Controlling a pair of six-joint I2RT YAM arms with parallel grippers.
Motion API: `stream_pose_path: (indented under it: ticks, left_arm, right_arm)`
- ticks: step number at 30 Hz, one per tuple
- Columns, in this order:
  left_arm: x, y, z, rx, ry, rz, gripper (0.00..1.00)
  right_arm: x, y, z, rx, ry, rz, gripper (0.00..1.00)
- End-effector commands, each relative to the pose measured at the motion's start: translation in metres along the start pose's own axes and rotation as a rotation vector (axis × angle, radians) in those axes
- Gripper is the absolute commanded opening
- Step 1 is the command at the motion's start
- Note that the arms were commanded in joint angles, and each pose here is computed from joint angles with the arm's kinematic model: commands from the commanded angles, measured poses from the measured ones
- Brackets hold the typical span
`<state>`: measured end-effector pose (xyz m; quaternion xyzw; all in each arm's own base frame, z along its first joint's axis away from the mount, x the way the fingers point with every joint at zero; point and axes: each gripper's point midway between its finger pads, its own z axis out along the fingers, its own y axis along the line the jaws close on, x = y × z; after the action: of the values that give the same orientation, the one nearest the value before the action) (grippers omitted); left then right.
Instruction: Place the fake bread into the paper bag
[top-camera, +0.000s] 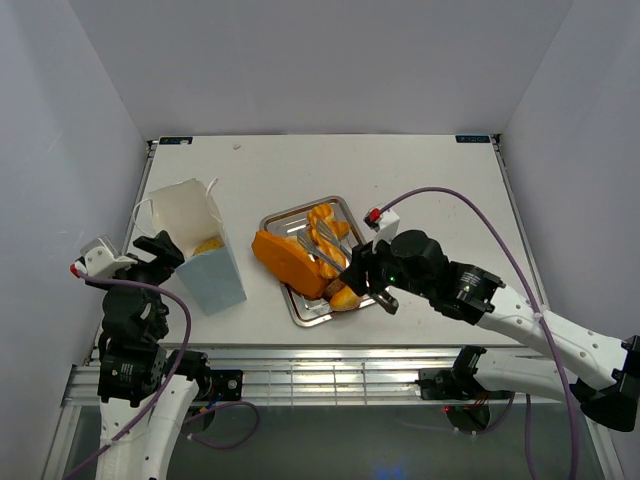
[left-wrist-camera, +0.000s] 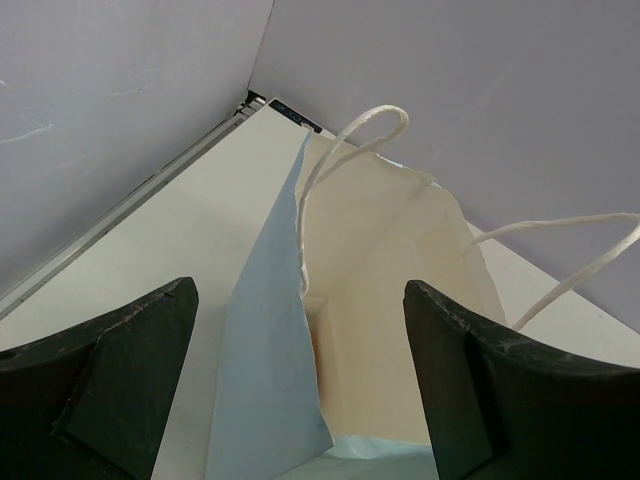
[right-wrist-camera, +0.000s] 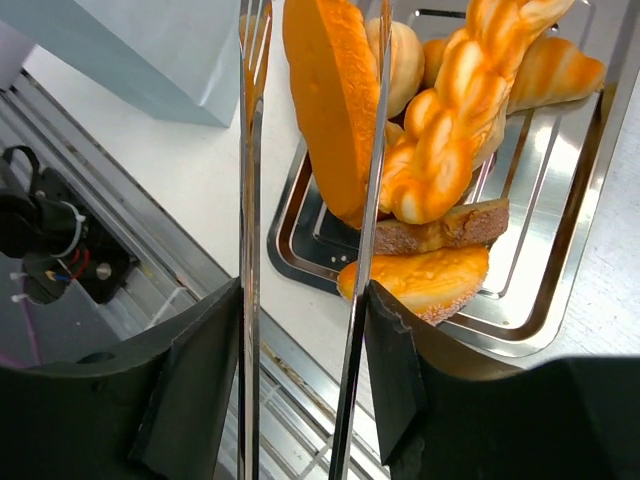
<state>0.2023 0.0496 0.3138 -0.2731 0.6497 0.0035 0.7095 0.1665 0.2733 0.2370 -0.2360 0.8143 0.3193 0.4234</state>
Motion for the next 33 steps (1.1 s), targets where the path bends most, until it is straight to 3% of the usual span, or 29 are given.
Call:
stream_pose_path:
  ticks: [1,12,33]
  left_arm:
    - [0.005,-0.004,0.001,0.024,0.014,0.012,0.94]
    - [0.007,-0.007,0.001,0.036,0.023,0.014,0.94]
    - [0.004,-0.009,-0.002,0.051,0.011,0.006,0.95]
  right_arm:
    - [0.005,-0.004,0.011,0.013,0.018,-0.075,0.56]
    - [0.024,-0.018,0.058,0.090,0.158,-0.179,0.59]
    - [0.021,-0.012,0.099,0.058,0.229,-0.237,0.61]
